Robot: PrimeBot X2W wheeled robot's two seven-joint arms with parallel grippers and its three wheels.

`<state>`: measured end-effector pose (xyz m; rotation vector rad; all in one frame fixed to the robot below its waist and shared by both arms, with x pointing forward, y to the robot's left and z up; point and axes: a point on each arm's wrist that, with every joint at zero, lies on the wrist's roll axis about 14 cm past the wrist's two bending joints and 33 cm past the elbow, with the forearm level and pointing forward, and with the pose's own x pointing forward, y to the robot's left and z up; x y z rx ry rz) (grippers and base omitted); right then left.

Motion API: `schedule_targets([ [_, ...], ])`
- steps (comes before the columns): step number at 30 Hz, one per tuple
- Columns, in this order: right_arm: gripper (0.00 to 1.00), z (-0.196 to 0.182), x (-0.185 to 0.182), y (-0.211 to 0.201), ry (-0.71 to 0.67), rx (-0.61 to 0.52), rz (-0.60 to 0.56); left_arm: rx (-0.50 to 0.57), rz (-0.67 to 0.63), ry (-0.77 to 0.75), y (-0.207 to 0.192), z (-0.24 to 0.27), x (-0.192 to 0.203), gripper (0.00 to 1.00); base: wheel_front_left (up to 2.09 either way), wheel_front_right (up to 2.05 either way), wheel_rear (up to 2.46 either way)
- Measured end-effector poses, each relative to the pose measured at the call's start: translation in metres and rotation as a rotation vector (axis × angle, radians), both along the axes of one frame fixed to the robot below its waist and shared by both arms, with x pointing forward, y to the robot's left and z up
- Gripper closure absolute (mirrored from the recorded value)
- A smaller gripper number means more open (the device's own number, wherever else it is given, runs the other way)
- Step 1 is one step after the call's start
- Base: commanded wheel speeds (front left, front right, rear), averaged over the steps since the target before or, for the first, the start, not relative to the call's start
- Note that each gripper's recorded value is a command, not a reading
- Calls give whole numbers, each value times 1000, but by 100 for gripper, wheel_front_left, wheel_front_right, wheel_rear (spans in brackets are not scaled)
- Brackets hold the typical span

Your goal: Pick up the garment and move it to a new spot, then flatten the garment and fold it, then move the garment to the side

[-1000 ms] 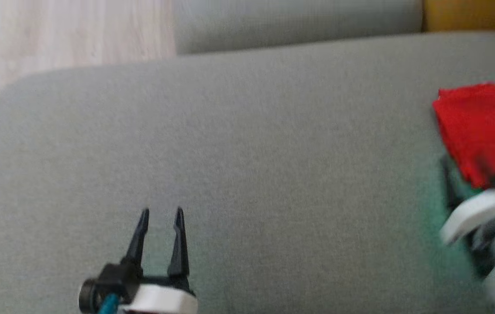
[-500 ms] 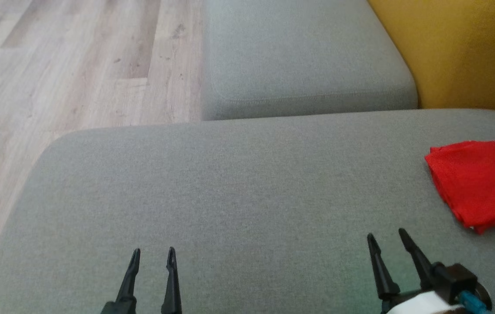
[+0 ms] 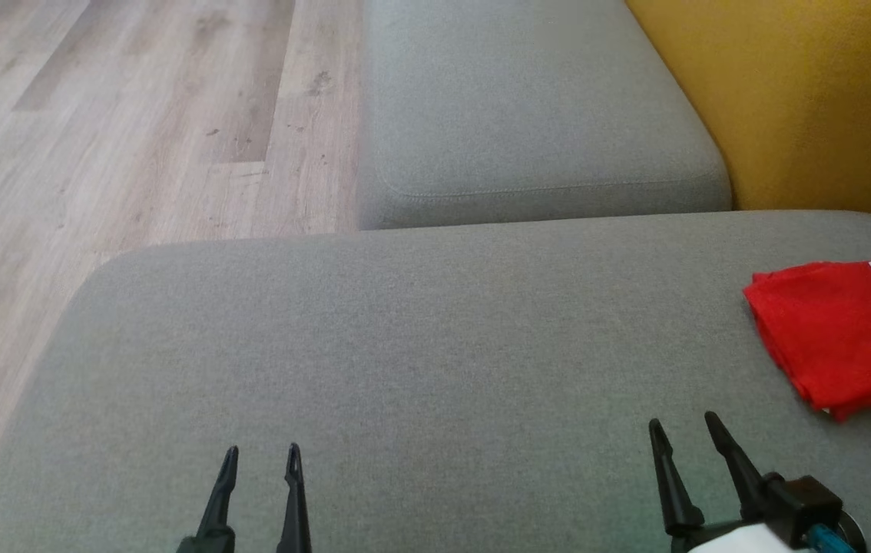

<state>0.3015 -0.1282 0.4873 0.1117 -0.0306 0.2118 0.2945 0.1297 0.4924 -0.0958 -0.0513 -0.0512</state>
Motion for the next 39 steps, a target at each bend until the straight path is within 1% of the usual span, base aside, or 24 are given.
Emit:
schedule_targets([
  [1,0,1,0,0,-2,2,-1,5,-2,-2,0,0,0,0,0,0,0],
  [2,100,0,-1,0,1,2,-1,4,-2,1,-1,-1,0,100,0,0,0],
  [7,100,-38,-16,-2,121,-2,-9,18,1,123,1,-40,-17,100,0,0,0],
  [10,100,-49,-22,-4,166,24,-20,-13,11,158,4,-48,-21,100,0,0,0],
  [16,100,-49,-20,-8,182,79,-43,-69,16,190,4,-52,-19,100,0,0,0],
  [21,100,-52,-17,-14,211,144,-72,-140,35,214,11,-54,-15,100,0,0,0],
  [26,100,-46,-10,-19,207,200,-93,-196,42,224,12,-53,-10,100,0,0,0],
  [39,100,-49,-3,-30,248,346,-147,-350,72,270,20,-58,-2,100,0,0,0],
])
